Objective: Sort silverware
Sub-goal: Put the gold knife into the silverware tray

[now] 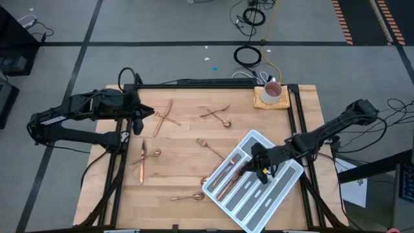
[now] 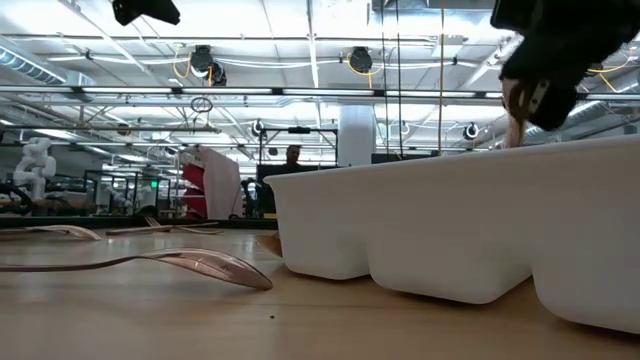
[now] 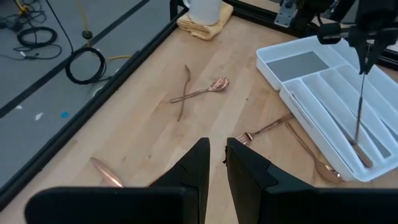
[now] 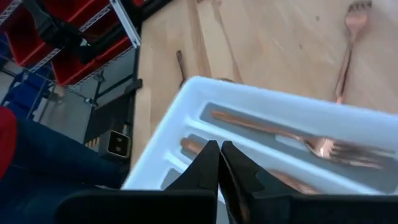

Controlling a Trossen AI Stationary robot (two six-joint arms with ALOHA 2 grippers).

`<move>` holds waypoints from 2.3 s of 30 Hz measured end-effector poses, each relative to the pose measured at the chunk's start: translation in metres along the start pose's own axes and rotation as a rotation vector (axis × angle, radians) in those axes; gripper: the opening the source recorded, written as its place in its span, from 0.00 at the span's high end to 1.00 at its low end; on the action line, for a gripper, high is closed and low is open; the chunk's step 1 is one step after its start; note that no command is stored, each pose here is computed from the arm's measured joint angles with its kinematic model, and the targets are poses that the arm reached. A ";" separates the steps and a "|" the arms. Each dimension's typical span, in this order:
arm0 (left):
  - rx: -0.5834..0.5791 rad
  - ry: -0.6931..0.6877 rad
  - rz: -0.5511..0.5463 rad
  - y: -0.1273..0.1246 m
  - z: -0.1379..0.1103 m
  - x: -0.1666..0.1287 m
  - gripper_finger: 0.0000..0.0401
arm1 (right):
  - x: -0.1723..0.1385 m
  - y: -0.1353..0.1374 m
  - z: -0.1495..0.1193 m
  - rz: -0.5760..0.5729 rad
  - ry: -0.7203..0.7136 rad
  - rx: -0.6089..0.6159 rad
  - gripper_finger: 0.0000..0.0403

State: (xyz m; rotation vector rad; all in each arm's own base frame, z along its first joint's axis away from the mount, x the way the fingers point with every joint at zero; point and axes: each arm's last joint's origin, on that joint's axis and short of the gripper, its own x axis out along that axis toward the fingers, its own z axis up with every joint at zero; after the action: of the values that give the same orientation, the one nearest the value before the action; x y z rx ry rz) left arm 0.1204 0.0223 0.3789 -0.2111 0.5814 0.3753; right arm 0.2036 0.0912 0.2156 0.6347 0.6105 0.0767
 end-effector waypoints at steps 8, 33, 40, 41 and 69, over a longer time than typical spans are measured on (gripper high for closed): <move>0.007 0.035 0.010 -0.002 0.002 0.010 0.85 | 0.007 -0.016 -0.015 -0.033 0.005 0.098 1.00; 0.035 0.023 0.006 -0.008 0.012 0.030 0.85 | 0.034 -0.035 -0.025 -0.085 0.142 0.195 0.84; 0.035 0.024 0.006 -0.008 0.012 0.030 0.85 | 0.034 -0.042 -0.020 -0.118 0.110 0.211 0.66; 0.034 0.024 0.006 -0.008 0.012 0.030 0.85 | 0.034 -0.042 -0.019 -0.117 0.104 0.214 0.64; 0.034 0.025 0.005 -0.008 0.012 0.030 0.85 | 0.061 -0.026 0.020 -0.015 0.215 0.192 0.47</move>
State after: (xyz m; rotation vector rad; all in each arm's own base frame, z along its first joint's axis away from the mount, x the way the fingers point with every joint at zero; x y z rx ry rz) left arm 0.1529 0.0269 0.3726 -0.1820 0.6122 0.3681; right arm 0.2622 0.0747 0.1822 0.8143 0.8375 0.0731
